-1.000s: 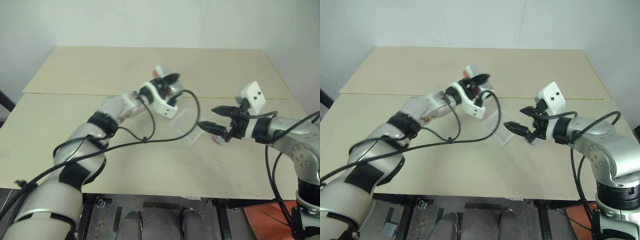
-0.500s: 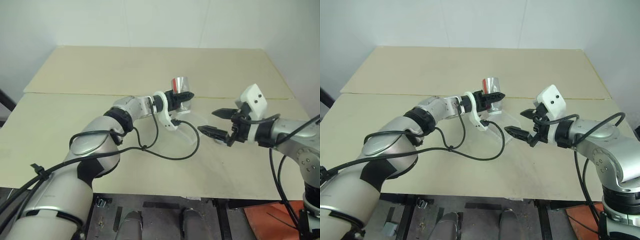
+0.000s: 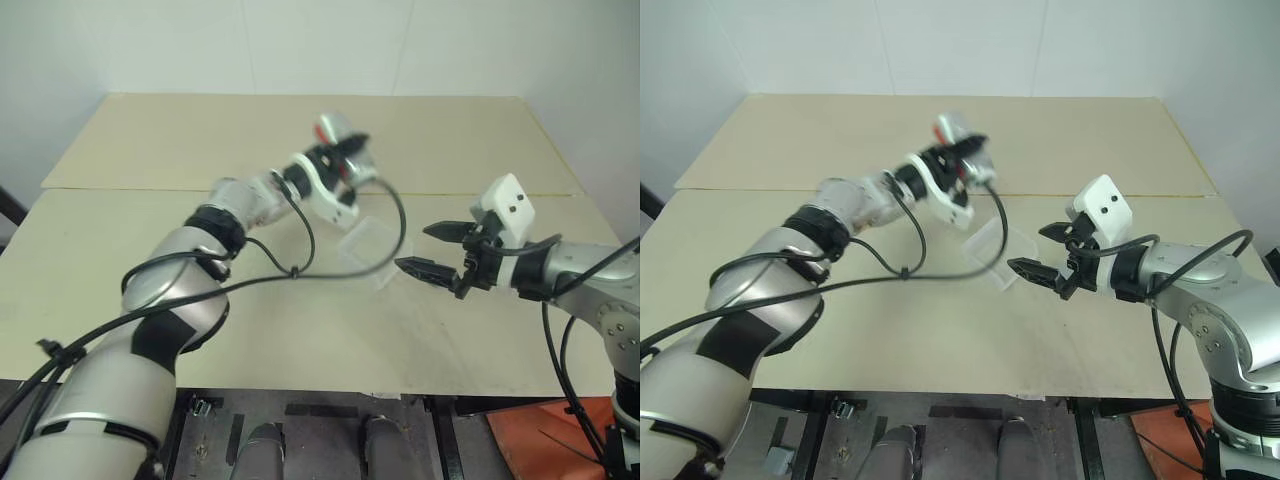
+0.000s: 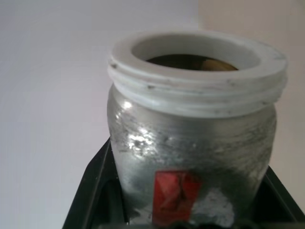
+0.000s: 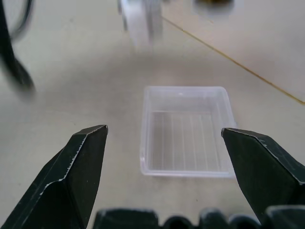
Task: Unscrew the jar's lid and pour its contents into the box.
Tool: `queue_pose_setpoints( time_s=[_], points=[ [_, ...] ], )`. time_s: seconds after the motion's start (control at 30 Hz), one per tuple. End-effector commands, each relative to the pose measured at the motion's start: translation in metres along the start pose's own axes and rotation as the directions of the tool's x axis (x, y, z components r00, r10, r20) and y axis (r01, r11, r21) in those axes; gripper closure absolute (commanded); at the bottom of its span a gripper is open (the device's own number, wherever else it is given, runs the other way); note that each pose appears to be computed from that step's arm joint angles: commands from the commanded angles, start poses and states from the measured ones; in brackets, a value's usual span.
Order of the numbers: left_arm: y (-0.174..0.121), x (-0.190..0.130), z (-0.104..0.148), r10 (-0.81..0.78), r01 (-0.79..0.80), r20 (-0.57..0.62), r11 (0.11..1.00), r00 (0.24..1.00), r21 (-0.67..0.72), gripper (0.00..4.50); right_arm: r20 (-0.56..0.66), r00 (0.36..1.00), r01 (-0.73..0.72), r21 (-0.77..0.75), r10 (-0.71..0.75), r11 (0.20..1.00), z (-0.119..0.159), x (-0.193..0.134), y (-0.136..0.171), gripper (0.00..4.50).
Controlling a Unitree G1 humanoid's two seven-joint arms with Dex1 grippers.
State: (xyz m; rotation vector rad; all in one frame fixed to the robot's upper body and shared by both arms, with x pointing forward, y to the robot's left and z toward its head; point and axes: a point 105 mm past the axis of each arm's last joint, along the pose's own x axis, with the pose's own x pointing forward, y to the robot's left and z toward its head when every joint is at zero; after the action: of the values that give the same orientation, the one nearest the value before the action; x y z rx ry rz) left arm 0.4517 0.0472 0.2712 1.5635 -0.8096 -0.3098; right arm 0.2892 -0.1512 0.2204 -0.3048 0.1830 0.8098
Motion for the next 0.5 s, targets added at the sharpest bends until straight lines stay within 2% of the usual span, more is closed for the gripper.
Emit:
queue_pose_setpoints(
  time_s=[0.03,0.13,0.17,0.23,0.27,0.43,0.5],
  points=[
    [-0.008,-0.010,-0.037,-0.136,-0.010,-0.203,0.809,0.970,-0.588,2.56,0.080,0.992,0.099,-0.069,-0.094,0.993,0.016,-0.006,-0.010,0.07],
    [-0.025,-0.020,-0.046,-0.275,-0.046,-0.201,0.483,0.940,-0.875,2.56,0.087,0.986,0.146,-0.055,-0.141,0.988,0.016,-0.001,-0.015,0.07],
    [-0.032,-0.027,-0.052,-0.314,-0.116,-0.211,0.294,0.926,-0.949,2.56,0.086,0.985,0.152,-0.049,-0.148,0.987,0.015,0.000,-0.016,0.07],
    [-0.038,-0.036,-0.055,-0.322,-0.232,-0.231,0.037,0.918,-0.972,2.56,0.087,0.986,0.149,-0.054,-0.144,0.987,0.014,0.002,-0.014,0.07],
    [-0.042,-0.040,-0.056,-0.328,-0.286,-0.258,-0.040,0.909,-0.957,2.56,0.088,0.987,0.139,-0.060,-0.134,0.988,0.013,0.004,-0.012,0.07],
    [-0.045,-0.053,-0.043,-0.313,-0.263,-0.225,-0.084,0.923,-0.961,2.56,0.111,0.987,0.129,-0.076,-0.120,0.989,0.017,0.006,-0.011,0.07],
    [-0.044,-0.056,-0.042,-0.323,-0.253,-0.218,-0.071,0.921,-0.965,2.56,0.126,0.986,0.123,-0.085,-0.112,0.989,0.020,0.006,-0.010,0.07]
  ],
)
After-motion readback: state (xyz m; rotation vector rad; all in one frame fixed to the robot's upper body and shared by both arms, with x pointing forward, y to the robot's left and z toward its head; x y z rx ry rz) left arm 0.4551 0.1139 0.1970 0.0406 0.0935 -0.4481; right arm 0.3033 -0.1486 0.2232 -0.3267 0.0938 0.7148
